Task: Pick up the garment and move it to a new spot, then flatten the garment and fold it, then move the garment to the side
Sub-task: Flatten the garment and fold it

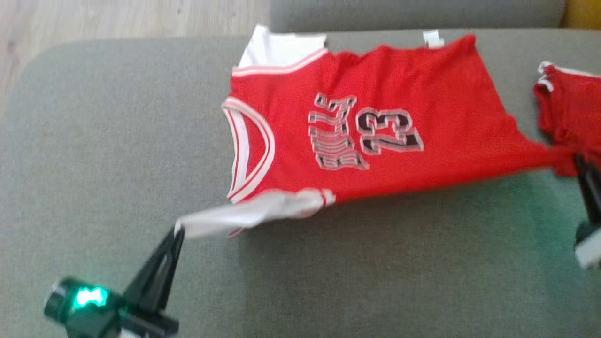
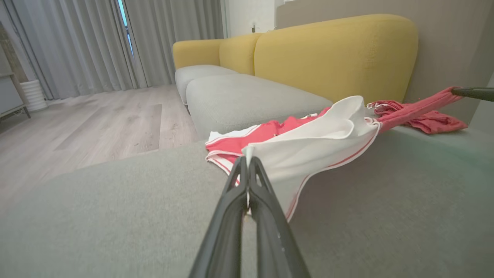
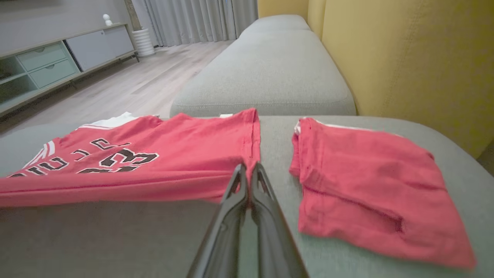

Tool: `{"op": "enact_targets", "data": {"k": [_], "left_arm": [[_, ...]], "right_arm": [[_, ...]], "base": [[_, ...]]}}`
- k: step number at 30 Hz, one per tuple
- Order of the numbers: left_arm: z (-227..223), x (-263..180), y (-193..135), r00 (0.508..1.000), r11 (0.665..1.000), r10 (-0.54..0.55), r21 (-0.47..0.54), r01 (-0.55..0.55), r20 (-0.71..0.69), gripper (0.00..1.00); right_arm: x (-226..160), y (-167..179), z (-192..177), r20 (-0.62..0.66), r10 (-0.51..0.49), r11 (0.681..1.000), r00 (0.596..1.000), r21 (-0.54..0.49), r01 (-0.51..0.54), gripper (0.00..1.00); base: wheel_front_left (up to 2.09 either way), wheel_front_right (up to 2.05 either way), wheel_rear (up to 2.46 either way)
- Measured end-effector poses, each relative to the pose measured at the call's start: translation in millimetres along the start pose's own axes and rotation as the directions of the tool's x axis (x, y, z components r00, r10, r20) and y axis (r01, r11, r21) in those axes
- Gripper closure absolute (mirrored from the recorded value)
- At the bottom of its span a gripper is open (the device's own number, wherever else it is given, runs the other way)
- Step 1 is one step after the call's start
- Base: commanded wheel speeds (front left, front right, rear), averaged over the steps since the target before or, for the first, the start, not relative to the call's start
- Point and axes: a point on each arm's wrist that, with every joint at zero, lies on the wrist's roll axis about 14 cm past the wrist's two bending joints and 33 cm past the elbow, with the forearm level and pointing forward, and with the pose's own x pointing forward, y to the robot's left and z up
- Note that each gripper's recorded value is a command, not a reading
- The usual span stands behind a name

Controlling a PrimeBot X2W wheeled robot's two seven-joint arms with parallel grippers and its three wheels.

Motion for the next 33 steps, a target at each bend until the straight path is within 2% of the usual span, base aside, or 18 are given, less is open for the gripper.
{"op": "enact_targets", "data": {"k": [5, 9, 14, 22, 33], "left_arm": [[-11, -22, -11, 0.999, 1.000, 0.009, -0.030, -0.010, -0.040, 1.00], [-14, -22, -12, 0.999, 0.999, 0.018, -0.046, -0.021, -0.050, 1.00], [-21, -11, -8, 0.996, 0.998, 0.006, -0.066, -0.012, -0.087, 1.00], [-7, 43, 7, 0.998, 0.999, -0.045, 0.011, 0.045, -0.036, 1.00], [-18, 100, 25, 0.995, 0.991, -0.078, 0.101, 0.084, -0.061, 1.00]], "right_arm": [[-38, 1, -21, -0.060, -0.016, 0.999, 0.998, 0.031, 0.018, 1.00], [-46, 8, -28, -0.084, -0.027, 0.998, 0.996, 0.054, 0.032, 1.00], [-37, 19, -33, -0.122, -0.017, 0.997, 0.992, 0.071, 0.026, 1.00], [-5, 17, -38, -0.160, -0.032, 0.998, 0.987, 0.054, 0.042, 1.00], [41, 22, -39, -0.169, -0.025, 0.999, 0.985, 0.037, 0.032, 1.00]], "base": [[0.00, 0.00, 0.00], [0.00, 0.00, 0.00], [0.00, 0.00, 0.00], [0.00, 0.00, 0.00], [0.00, 0.00, 0.00]]}}
